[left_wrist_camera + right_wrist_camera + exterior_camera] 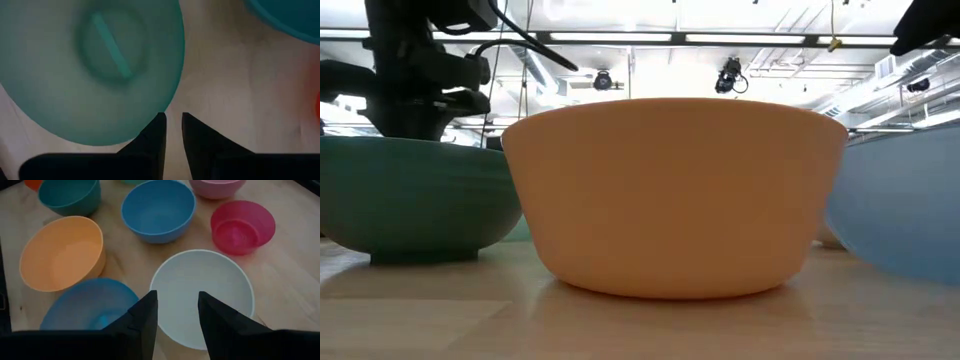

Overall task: Nest bowls inside each other
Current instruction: Stack the light green bowl on top of the light blue bowl

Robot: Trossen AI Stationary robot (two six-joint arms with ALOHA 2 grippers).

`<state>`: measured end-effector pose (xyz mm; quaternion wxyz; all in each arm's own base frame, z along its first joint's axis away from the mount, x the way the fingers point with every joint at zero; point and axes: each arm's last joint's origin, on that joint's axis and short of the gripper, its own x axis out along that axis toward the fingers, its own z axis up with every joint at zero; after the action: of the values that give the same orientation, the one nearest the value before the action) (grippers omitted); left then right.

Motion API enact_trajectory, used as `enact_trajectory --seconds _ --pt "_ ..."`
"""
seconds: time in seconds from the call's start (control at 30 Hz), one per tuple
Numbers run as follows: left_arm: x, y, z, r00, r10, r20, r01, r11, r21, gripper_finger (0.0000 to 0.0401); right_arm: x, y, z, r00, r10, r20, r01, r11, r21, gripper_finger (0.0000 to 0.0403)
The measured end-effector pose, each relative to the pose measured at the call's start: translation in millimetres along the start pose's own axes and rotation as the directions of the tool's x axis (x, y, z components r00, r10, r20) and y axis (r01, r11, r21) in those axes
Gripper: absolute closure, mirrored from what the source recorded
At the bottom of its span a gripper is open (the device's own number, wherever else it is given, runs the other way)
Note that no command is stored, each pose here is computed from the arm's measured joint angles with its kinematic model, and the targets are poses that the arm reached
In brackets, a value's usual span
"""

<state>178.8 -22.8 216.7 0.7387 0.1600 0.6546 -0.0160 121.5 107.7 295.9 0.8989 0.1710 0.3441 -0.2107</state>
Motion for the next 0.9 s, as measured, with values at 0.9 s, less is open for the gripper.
enact_trajectory --seconds 0.9 --pt "11.4 -1.2 8.1 0.999 0.01 -0.045 -0.002 0.986 0.168 0.033 0.0 0.4 1.4 0.999 -0.005 0.045 0.005 1.0 0.001 0.0268"
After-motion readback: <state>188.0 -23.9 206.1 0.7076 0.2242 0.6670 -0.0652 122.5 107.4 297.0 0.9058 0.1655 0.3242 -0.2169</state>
